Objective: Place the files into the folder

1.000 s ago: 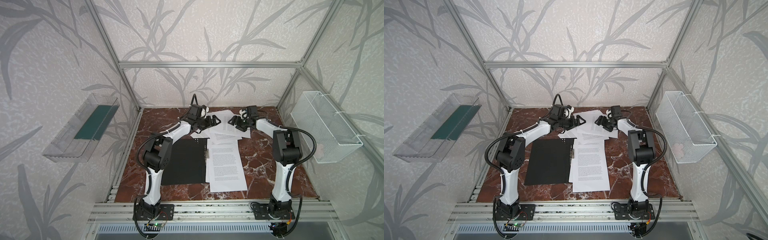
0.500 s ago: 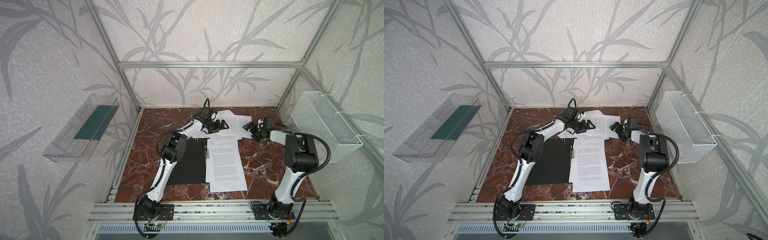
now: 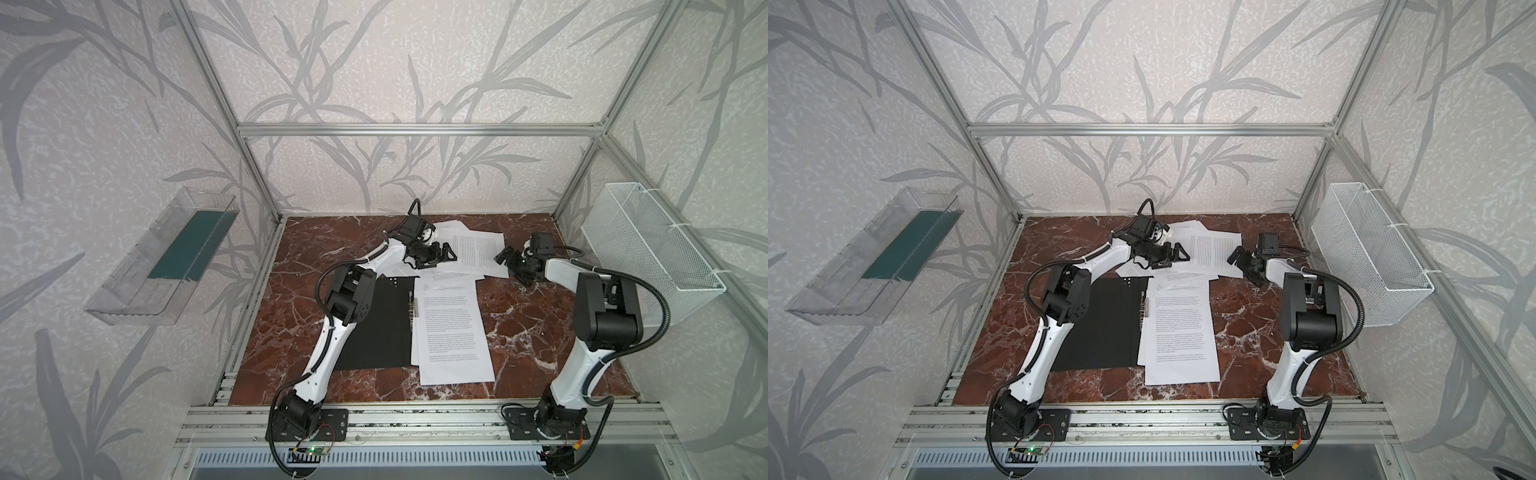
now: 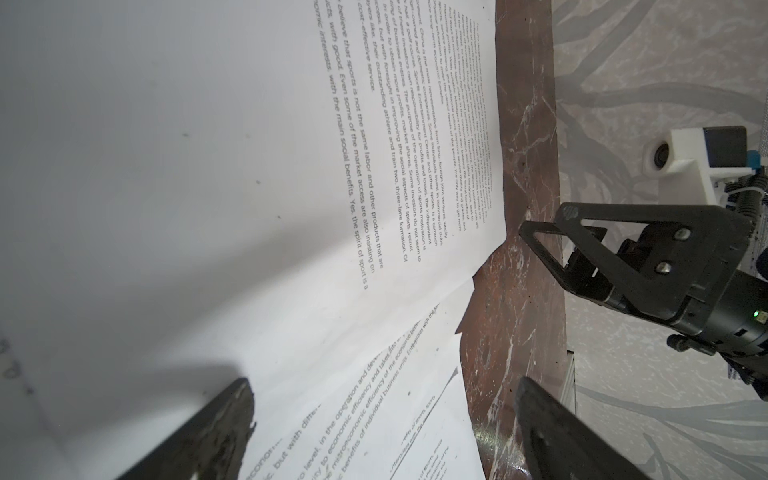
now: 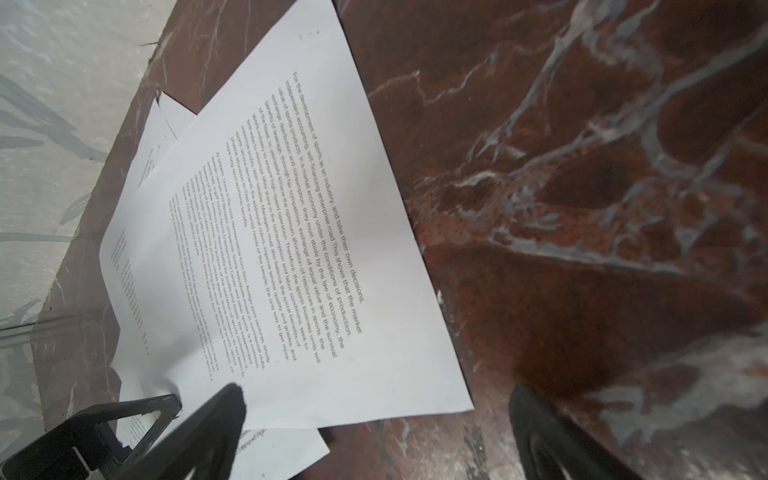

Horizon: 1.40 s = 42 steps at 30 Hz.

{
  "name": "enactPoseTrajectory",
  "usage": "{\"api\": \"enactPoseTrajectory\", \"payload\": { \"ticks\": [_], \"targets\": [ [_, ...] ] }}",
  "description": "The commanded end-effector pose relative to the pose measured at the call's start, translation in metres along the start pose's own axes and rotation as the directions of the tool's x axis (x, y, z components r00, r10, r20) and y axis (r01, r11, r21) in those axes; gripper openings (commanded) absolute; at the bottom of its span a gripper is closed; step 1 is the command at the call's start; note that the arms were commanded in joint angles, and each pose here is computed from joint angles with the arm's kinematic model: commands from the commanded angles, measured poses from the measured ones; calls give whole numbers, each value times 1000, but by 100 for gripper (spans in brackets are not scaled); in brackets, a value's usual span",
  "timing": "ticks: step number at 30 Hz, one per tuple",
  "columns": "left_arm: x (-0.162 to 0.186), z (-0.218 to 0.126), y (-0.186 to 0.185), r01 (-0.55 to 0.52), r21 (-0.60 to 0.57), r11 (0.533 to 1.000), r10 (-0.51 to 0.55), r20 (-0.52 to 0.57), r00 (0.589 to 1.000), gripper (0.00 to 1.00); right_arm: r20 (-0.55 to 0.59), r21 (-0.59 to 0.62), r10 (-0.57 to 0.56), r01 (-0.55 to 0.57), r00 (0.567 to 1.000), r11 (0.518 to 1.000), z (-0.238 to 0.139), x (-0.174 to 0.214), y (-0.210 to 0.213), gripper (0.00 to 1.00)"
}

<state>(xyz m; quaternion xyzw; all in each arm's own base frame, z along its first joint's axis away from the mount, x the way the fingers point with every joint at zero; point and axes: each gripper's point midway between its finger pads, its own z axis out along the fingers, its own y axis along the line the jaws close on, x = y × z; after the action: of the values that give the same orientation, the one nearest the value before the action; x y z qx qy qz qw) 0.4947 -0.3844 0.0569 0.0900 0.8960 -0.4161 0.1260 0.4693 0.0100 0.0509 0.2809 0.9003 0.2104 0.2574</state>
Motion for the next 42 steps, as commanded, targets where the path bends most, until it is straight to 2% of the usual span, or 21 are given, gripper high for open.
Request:
{"api": "enactPoseTrajectory", "payload": {
  "ticks": [1,5,8,13,16,22,27,29,33,35,37,39,42],
  "targets": [
    [23,8,32,57,-84,995,-62,-67,996,98,-65,34,-19,21,998,999,13,13,-3,99],
    [26,11,34,60,-87,994,-67,-80,995,98,-124,25,-24,27,992,999,29,29,7,99],
    [29,13,35,67,-85,994,-75,-90,993,98,-148,7,16,-15,989,1000,39,38,14,99],
    [36,18,36,68,-90,994,-78,-112,991,98,-148,-126,65,-84,987,989,48,39,45,99],
    [38,19,36,73,-94,993,-83,-118,990,98,-90,-192,54,-71,994,979,43,26,65,99],
    [38,19,41,73,-117,990,-87,-115,990,98,-23,-425,76,-79,997,902,25,4,117,99],
    [39,21,44,84,-128,988,-98,-110,989,98,-21,-528,160,-147,987,837,24,5,135,99],
    [38,22,43,89,-116,989,-101,-109,989,97,-27,-540,173,-160,985,826,29,10,140,99],
    [39,22,43,99,-112,989,-111,-108,988,98,-47,-509,215,-209,975,835,54,19,132,99],
    [39,23,44,111,-105,988,-123,-107,987,97,-36,-471,214,-206,976,858,60,22,125,99],
    [38,23,39,111,-83,990,-119,-106,987,97,-30,-416,174,-170,984,893,63,23,122,99],
    [35,19,33,105,-63,993,-111,-103,989,97,-51,-374,139,-148,989,916,64,26,121,99],
    [27,9,17,93,-19,995,-95,-92,991,97,-26,-326,69,-74,997,943,56,24,123,99]
  ]
}}
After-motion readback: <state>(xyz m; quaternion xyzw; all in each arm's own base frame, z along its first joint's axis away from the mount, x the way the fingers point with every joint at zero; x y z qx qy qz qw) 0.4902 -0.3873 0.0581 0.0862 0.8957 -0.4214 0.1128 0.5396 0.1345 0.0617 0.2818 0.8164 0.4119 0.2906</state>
